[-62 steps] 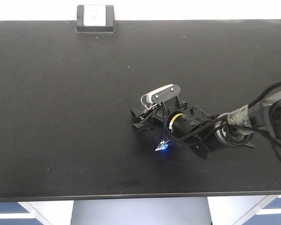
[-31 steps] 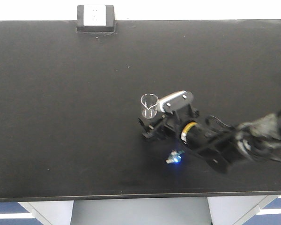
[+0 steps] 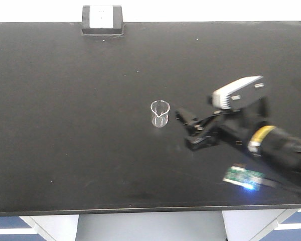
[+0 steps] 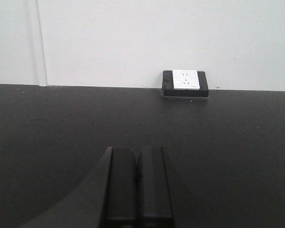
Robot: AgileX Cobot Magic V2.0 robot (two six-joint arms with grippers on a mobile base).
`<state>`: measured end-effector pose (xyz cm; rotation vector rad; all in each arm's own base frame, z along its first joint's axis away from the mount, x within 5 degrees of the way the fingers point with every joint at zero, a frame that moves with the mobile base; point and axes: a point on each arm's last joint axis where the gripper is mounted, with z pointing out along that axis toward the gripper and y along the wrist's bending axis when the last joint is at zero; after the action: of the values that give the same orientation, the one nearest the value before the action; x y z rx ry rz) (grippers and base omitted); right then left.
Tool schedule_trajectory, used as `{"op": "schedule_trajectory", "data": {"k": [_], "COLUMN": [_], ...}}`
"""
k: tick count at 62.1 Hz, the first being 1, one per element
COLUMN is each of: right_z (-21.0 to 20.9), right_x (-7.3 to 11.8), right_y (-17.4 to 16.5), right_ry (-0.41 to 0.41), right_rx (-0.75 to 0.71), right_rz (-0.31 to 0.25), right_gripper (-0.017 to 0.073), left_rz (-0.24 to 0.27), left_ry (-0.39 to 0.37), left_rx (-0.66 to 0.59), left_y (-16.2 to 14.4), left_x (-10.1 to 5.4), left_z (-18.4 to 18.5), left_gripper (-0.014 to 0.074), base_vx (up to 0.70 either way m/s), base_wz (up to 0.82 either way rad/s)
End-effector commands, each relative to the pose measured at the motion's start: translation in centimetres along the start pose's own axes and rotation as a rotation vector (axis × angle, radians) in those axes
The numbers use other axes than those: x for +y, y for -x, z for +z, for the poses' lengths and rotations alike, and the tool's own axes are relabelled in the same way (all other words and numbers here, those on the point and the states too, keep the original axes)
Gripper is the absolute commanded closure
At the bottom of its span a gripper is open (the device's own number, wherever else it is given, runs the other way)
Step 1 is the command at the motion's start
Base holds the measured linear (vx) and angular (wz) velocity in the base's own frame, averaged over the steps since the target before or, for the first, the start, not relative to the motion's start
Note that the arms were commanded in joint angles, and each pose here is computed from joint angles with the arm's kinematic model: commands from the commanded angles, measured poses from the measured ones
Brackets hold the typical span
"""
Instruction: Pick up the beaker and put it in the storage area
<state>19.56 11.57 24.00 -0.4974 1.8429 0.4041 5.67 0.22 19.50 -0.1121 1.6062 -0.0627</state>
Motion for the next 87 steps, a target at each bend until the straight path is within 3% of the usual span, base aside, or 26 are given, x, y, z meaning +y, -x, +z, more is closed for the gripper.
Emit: {"op": "schedule_trajectory", "data": {"k": [1,15,30,35,42,57,62,70,82,87], "right_z": [-2.1,-4.3,-4.4,-5.4,-8.1,-14.4,-15.5,-16.2,-15.9,-15.7], "right_x": [-0.1,0.1,0.0,-0.1,-1.7,-3.6,-3.5,-3.2,-2.8,-2.7], "right_y": [2.3,3.7,3.1,2.6,2.1,-0.1,-1.2,-3.3,-6.7,-8.3], "right_ry": [-0.009,-0.011,-0.012,-0.025,-0.13,-0.41,-0.472,-0.504,-0.502,-0.503], "right_rx": [-0.1,-0.185,-0.167,-0.183,-0.263,-0.427,-0.396,-0.336,-0.366,-0.384], "right_rz": [-0.017,-0.021,-0.021,0.018,0.094,0.101,0.115,0.136,0.127,0.122], "right_gripper": [-0.0026,-0.0026,-0.0026,-0.0024,-0.0007,0.0056,0.0109,0.0245,0.0572,0.0572], "left_rz": [-0.012,-0.012,-0.012,-0.012,-0.012,-0.012,-0.012,-0.012,-0.012,-0.012], "left_ry": [-0.028,-0.028,-0.028,-0.028,-0.028,-0.028,-0.028,-0.028,-0.028,-0.028], "left_rx": [-0.078,-0.078,-0.078,-0.078,-0.078,-0.078,-0.078,-0.078,-0.078,-0.078], "left_y": [0.1,0.1,0.1,0.1,0.1,0.1,0.1,0.1,0.1,0.1], "left_x": [-0.2,-0.2,-0.2,-0.2,-0.2,-0.2,-0.2,-0.2,-0.2,-0.2], "left_z": [-0.1,-0.1,-0.1,-0.1,-0.1,-0.1,-0.1,-0.1,-0.1,-0.1], "left_gripper": [0.0602,0.0602,0.0602,0.0602,0.0602,0.0602,0.0602,0.0602,0.0602,0.0602], "base_vx": [0.0,0.0,0.0,0.0,0.0,0.0,0.0,0.0,0.0,0.0], "base_wz": [0.0,0.0,0.0,0.0,0.0,0.0,0.0,0.0,0.0,0.0]}}
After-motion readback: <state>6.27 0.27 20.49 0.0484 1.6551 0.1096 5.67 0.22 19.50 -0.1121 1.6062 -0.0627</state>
